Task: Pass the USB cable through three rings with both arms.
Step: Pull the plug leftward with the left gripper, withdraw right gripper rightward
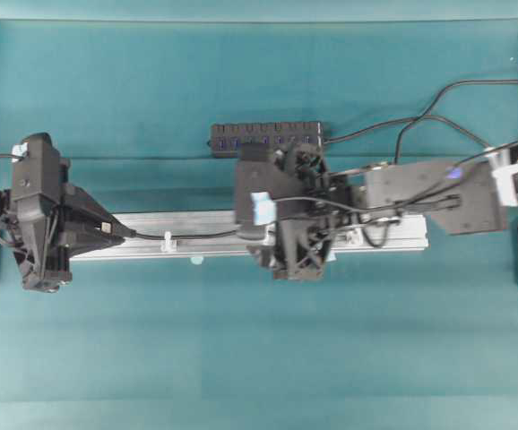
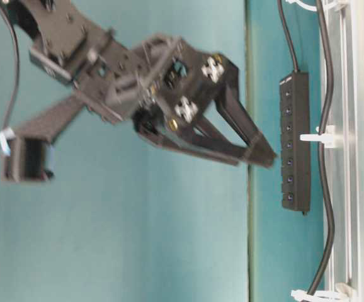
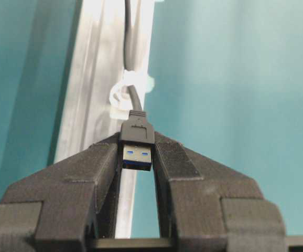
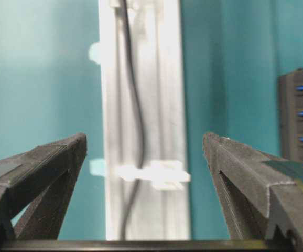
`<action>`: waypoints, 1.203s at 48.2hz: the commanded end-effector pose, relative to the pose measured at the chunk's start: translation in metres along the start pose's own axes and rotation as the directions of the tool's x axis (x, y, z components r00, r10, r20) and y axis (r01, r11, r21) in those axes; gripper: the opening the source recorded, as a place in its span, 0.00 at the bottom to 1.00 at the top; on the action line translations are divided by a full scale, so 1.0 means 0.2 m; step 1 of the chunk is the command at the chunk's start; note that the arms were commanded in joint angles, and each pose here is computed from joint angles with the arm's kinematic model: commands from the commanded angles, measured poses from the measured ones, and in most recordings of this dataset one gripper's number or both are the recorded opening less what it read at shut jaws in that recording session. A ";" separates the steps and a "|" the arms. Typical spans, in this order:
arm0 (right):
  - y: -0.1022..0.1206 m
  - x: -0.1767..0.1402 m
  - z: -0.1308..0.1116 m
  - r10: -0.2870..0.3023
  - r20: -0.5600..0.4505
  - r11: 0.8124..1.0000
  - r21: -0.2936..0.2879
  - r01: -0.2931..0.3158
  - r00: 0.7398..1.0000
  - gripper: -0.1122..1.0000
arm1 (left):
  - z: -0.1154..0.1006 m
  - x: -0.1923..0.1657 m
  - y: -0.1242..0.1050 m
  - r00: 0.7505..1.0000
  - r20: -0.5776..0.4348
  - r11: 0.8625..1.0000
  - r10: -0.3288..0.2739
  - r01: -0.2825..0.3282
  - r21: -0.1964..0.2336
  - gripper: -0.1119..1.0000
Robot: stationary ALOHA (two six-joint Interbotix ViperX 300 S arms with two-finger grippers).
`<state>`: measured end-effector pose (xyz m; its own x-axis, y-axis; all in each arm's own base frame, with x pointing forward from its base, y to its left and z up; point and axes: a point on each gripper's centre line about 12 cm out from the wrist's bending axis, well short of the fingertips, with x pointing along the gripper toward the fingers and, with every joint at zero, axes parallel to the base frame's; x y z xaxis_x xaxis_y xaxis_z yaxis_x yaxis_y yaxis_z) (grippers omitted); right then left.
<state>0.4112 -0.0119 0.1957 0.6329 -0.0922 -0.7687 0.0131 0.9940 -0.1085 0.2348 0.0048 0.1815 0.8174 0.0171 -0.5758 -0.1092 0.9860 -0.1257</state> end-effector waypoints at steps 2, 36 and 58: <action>-0.02 -0.09 0.03 -0.007 0.049 1.000 -0.006 0.007 0.999 0.85 | 0.06 -0.01 -0.01 0.999 0.039 1.000 -0.009 0.008 0.006 0.29; -0.04 -0.19 -0.06 -0.018 0.029 1.000 0.006 0.018 0.999 0.85 | 0.09 -0.04 -0.02 0.997 0.073 1.000 -0.017 0.016 0.012 0.29; -0.06 -0.33 -0.17 -0.029 0.003 0.999 0.015 0.029 1.000 0.85 | 0.11 -0.09 -0.02 0.994 0.108 1.000 -0.021 0.020 0.011 0.29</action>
<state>0.3478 -0.0202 0.2131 0.6034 -0.1205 -0.7883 0.0420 0.9919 -0.1195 0.2302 0.0043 0.1981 0.8560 0.0167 -0.5167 -0.0963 0.9871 -0.1278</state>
